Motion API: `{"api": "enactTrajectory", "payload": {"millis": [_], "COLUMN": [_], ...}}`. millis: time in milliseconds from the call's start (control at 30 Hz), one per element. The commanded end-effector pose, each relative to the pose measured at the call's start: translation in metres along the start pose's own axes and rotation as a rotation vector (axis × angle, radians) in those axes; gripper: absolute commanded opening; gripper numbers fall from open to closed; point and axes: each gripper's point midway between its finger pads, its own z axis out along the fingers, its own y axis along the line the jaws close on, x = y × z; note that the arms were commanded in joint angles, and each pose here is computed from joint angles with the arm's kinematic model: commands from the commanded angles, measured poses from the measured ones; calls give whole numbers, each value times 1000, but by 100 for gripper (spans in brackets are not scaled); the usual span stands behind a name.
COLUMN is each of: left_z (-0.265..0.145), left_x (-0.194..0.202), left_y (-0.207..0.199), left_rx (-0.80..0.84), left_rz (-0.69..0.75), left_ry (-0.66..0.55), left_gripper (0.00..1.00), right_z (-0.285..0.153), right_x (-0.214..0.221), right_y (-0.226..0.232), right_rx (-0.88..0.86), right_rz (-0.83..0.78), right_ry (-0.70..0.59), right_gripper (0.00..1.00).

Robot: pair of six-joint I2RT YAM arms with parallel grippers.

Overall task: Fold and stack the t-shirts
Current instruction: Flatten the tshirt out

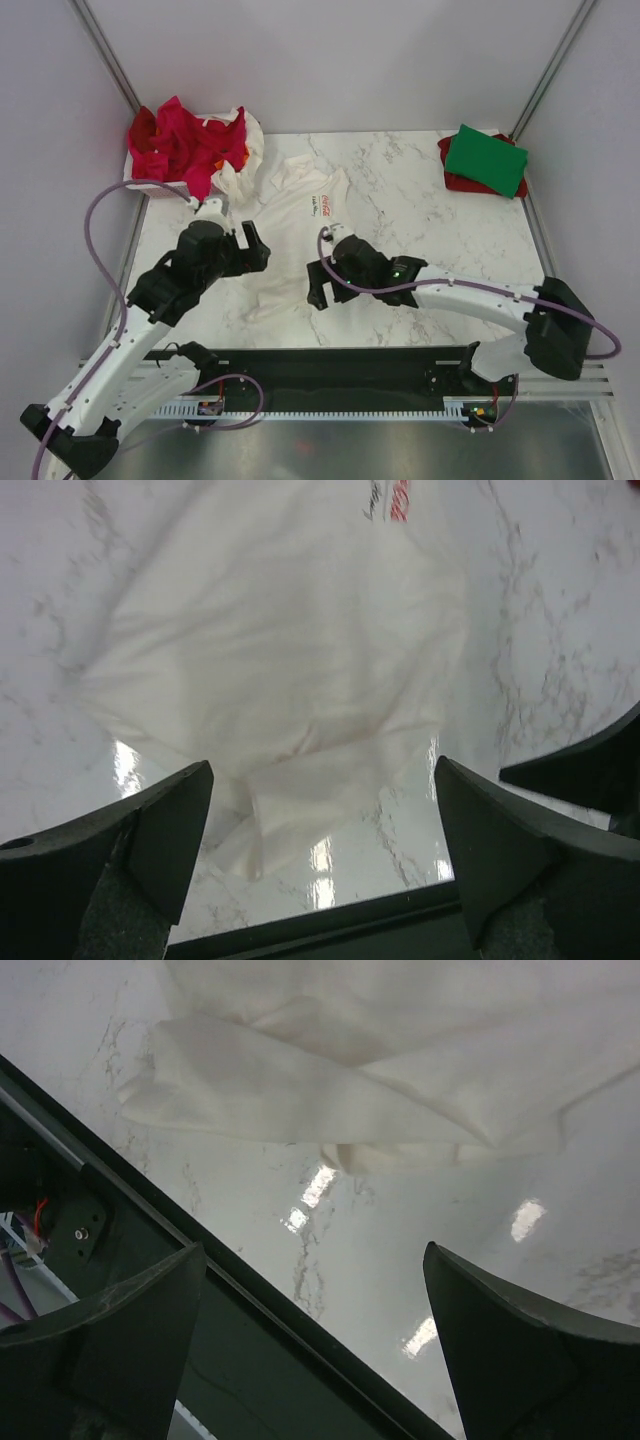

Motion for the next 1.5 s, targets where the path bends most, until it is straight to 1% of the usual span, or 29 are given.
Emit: {"api": "enactTrajectory", "payload": {"millis": [0, 33, 67, 133, 167, 200, 267, 333, 500, 600, 633, 667, 700, 800, 833, 900, 933, 1000, 1100, 1133, 1200, 1233, 1267, 1300, 1333, 1367, 1400, 1433, 1467], "left_z": [-27, -34, -36, -41, -42, -41, -44, -44, -45, -42, -42, -42, -42, -41, -40, -39, -39, -39, -39, -39, -40, -41, -41, -41, -41, -41, -42, -42, -43], "left_x": [-38, -43, -44, -43, -41, -36, -36, -33, -33, -31, -31, -30, -31, -30, -30, -30, -30, -30, -30, -30, -30, -31, -31, -31, -31, -31, -32, -32, -33], "left_y": [53, 62, 68, 83, 88, 95, 96, 97, 98, 96, 96, 97, 96, 95, 95, 95, 95, 95, 97, 97, 97, 96, 96, 95, 95, 95, 94, 94, 92], "left_rx": [-267, -289, -305, -342, -354, -370, -355, -349, -331, -318, -319, -319, -317, -310, -309, -308, -308, -309, -314, -316, -312, -309, -306, -303, -303, -301, -296, -297, -284], "left_rz": [42, 17, 7, -16, -21, -31, -40, -48, -52, -46, -45, -45, -45, -44, -44, -41, -42, -41, -43, -44, -46, -46, -47, -46, -48, -47, -47, -48, -47], "left_ry": [-144, -177, -189, -209, -212, -209, -251, -262, -295, -287, -285, -283, -285, -282, -280, -277, -277, -279, -281, -281, -286, -289, -291, -293, -290, -292, -295, -297, -299], "left_gripper": [100, 100, 100, 100, 100, 100, 100, 100, 100, 100, 100, 100, 100, 100, 100, 100, 100, 100, 100, 100, 100, 100, 100, 100, 100, 100, 100, 100, 100], "right_z": [24, 30, 47, 56, 70, 73, 89, 108, 135, 149, 153, 154, 155, 154, 155, 156, 155, 149, 116, 85, 44, -3, -36, -67, -118, -152, -175, -210, -215], "right_x": [-28, -28, -11, -16, 1, -6, 0, 11, 14, 28, 36, 33, 35, 34, 35, 35, 33, 27, -6, -43, -81, -119, -145, -162, -185, -197, -198, -202, -193], "right_y": [42, 50, 60, 84, 93, 108, 124, 124, 133, 118, 108, 99, 94, 77, 72, 68, 65, 59, 51, 44, 28, 21, 14, 4, 4, -12, -24, -38, -52], "right_rx": [-27, -25, -19, -28, -26, -39, -26, 5, 55, 155, 192, 238, 262, 341, 358, 367, 374, 395, 426, 452, 488, 488, 529, 571, 565, 662, 713, 742, 782], "right_rz": [-11, -19, -53, -68, -95, -101, -134, -150, -163, -181, -190, -190, -196, -225, -241, -248, -246, -248, -235, -203, -198, -161, -150, -177, -139, -123, -121, -72, -74], "right_ry": [-88, -84, -40, -51, -11, -30, -29, -6, 4, 33, 58, 41, 43, 29, 36, 39, 39, 18, -60, -138, -213, -303, -390, -431, -535, -609, -632, -694, -689], "right_gripper": [98, 98, 98, 98, 98, 98, 98, 98, 98, 93, 86, 79, 62, 41, 29, 14, 0, 0, 0, 0, 0, 0, 0, 0, 0, 0, 0, 0, 0]}}
